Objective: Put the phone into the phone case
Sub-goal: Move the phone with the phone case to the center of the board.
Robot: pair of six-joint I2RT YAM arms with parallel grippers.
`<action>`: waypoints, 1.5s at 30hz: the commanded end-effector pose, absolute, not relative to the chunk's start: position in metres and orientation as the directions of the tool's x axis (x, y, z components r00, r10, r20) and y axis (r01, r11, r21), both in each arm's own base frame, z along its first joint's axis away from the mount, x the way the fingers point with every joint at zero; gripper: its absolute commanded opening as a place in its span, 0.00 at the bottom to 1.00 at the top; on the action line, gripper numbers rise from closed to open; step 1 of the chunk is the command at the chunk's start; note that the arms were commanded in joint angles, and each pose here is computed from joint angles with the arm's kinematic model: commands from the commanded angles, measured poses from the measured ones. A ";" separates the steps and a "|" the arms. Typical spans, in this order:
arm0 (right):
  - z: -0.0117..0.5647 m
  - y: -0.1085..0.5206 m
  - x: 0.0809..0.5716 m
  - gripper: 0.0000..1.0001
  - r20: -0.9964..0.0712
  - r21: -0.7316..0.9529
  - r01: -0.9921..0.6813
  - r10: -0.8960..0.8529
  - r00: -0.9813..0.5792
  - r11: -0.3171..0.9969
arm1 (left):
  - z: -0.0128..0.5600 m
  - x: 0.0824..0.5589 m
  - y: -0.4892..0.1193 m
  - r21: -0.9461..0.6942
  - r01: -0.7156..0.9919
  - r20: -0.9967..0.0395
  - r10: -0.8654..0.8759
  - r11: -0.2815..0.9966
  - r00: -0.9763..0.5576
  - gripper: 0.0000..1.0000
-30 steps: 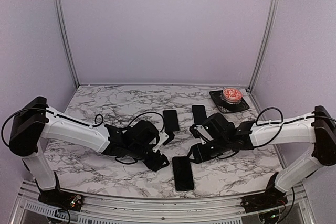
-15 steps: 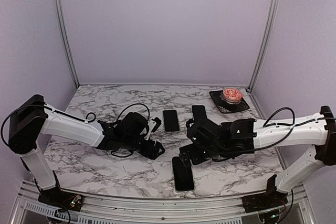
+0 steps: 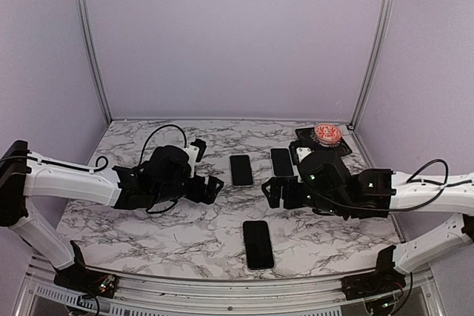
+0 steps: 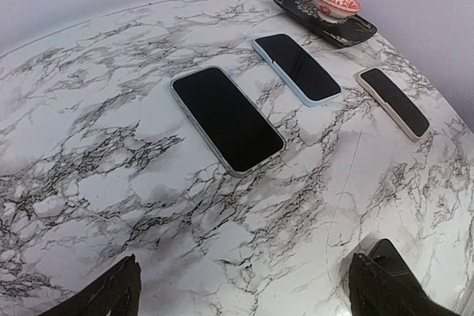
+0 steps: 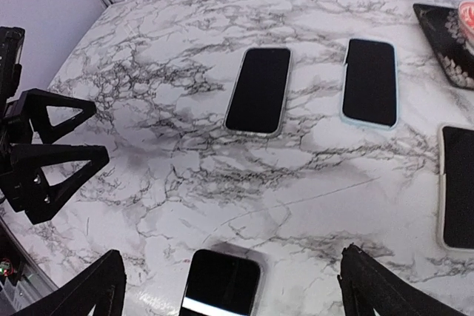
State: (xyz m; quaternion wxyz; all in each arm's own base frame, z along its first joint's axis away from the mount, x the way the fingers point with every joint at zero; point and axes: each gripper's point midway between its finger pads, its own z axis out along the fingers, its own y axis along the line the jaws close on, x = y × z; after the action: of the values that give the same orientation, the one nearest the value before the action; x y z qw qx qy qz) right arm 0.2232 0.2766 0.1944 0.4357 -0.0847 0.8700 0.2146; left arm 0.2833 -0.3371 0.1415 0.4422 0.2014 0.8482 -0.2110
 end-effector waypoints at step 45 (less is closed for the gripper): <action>-0.004 0.292 0.097 0.76 -0.148 -0.015 -0.300 -0.298 -0.943 0.954 | 0.010 0.170 -0.412 -0.418 0.718 -0.487 0.531 0.556 -0.694 0.34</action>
State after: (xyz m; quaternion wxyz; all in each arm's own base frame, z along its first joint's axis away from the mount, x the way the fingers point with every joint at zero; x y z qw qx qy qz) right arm 0.1300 0.3287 0.0338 0.1399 -0.1497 0.9758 0.0769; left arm 0.1979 -0.4094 0.0389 0.2281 0.3227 0.8655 -0.3078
